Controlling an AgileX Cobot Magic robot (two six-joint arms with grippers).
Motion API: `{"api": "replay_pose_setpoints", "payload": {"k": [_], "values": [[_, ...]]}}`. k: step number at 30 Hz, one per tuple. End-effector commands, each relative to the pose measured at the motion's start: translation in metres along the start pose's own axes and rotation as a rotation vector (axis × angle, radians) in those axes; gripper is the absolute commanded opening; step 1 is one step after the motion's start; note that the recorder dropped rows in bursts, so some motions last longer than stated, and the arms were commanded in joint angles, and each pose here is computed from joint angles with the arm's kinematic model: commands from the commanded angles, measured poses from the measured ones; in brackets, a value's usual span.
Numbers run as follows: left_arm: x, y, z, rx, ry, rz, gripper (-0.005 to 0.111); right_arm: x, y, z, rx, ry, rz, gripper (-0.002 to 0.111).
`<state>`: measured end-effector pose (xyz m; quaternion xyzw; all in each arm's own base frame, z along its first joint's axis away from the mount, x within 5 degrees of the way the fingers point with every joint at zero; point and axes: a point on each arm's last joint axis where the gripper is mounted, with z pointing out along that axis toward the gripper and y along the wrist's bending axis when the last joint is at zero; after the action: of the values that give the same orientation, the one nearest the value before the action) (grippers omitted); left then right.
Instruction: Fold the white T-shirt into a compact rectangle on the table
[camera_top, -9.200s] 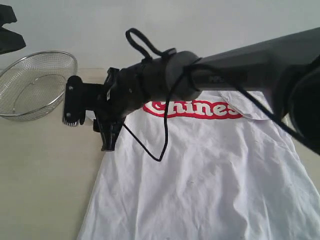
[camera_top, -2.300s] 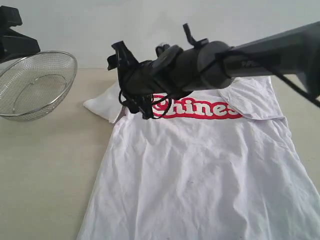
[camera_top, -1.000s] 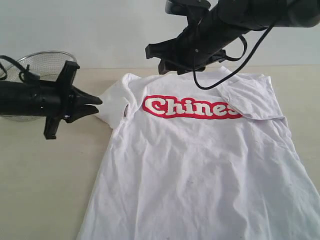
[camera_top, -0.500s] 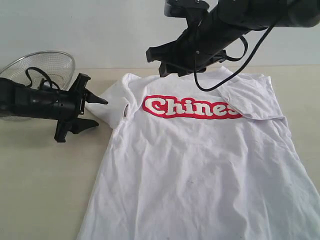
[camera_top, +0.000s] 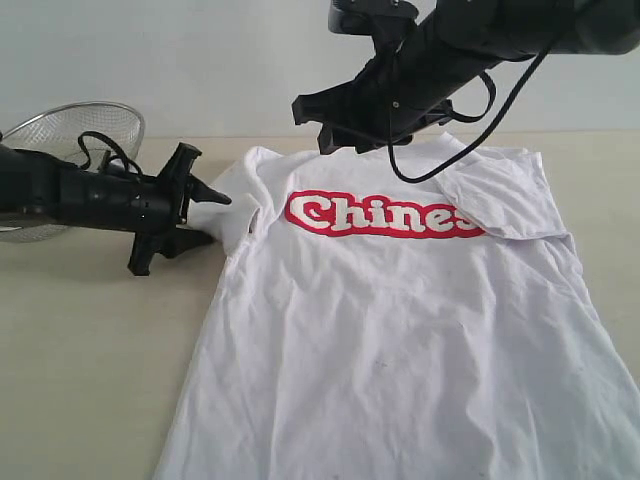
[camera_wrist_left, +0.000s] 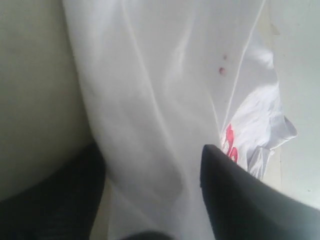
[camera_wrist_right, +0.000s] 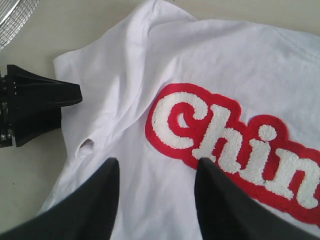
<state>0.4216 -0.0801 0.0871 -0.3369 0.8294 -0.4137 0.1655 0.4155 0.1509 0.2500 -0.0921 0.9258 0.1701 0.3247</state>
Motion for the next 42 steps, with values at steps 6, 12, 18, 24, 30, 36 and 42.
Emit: {"api": "replay_pose_setpoints", "payload": {"k": [6, 12, 18, 24, 30, 36, 42], "values": [[0.001, 0.003, 0.003, -0.026, -0.014, 0.018, 0.005, -0.003, 0.0, -0.005, 0.003, -0.012, -0.015, 0.042], [-0.005, -0.01, -0.009, -0.039, -0.088, 0.08, 0.004, -0.003, 0.0, -0.005, 0.003, -0.012, -0.015, 0.042], [-0.009, -0.03, -0.023, -0.01, -0.134, 0.175, 0.004, -0.002, 0.0, -0.005, 0.002, -0.01, -0.015, 0.042], [-0.018, -0.057, -0.027, 0.067, -0.158, 0.231, 0.004, 0.0, 0.0, -0.005, -0.001, 0.013, -0.018, 0.042], [-0.028, -0.086, -0.036, 0.11, -0.206, 0.316, 0.004, 0.003, 0.001, -0.005, -0.006, 0.051, -0.03, 0.042], [-0.025, -0.085, -0.035, 0.073, -0.179, 0.37, 0.004, 0.003, 0.001, -0.006, -0.007, 0.052, -0.024, 0.042], [0.008, -0.079, 0.001, 0.035, -0.089, 0.408, 0.004, 0.003, 0.003, -0.008, -0.017, 0.05, -0.015, 0.042]]}}
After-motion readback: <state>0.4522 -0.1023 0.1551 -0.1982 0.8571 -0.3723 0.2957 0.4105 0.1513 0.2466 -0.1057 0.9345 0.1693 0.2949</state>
